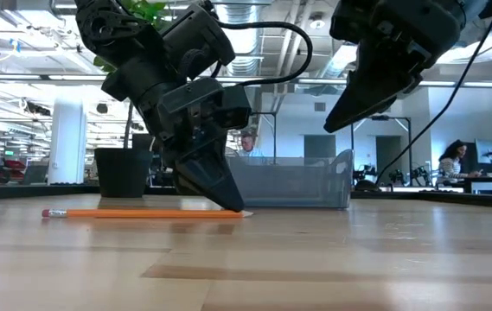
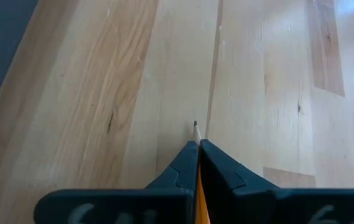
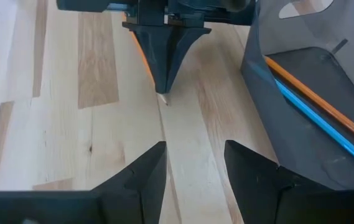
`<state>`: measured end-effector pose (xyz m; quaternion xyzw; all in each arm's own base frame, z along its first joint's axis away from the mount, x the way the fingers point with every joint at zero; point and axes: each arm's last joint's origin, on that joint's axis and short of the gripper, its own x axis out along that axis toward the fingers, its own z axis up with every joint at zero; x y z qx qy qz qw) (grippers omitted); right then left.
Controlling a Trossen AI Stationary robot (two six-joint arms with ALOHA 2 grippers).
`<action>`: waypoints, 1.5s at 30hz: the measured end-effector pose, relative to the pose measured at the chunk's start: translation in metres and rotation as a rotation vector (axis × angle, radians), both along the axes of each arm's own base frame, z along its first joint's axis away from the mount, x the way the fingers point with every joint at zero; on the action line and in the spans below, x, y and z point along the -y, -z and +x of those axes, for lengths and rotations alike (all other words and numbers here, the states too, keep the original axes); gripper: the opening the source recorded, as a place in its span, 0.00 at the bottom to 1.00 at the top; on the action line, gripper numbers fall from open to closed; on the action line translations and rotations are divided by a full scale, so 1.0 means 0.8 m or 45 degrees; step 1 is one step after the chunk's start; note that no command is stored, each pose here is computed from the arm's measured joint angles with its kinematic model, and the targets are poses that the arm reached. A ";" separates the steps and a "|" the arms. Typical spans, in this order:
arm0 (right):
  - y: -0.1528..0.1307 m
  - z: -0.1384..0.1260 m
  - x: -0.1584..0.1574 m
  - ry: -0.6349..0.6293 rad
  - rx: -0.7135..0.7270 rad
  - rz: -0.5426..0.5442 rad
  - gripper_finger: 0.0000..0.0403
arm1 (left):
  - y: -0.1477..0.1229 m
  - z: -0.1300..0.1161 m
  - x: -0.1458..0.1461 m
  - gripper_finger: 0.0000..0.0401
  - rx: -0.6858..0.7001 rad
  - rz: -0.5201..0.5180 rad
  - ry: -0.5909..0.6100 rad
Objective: Sort pens & pencils
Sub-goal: Put the orange pencil into the black bin
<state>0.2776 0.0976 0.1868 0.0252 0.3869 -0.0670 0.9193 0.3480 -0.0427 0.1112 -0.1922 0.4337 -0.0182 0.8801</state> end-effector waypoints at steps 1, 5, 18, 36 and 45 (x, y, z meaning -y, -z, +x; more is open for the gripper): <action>0.000 0.000 0.000 0.002 0.000 0.000 0.46 | 0.000 0.000 0.000 0.00 0.000 -0.004 0.002; 0.000 0.000 0.001 0.002 0.000 -0.001 0.46 | -0.001 0.001 0.001 0.00 0.009 -0.033 0.028; 0.001 -0.001 0.001 0.003 -0.023 -0.010 0.46 | -0.006 0.000 0.001 0.14 0.030 -0.003 0.018; -0.002 0.008 0.017 0.050 0.036 -0.015 0.46 | -0.074 -0.082 0.034 0.34 -0.356 0.200 0.011; 0.027 0.047 0.012 -0.119 0.087 0.060 0.46 | -0.068 -0.104 0.048 0.34 -0.527 0.313 0.119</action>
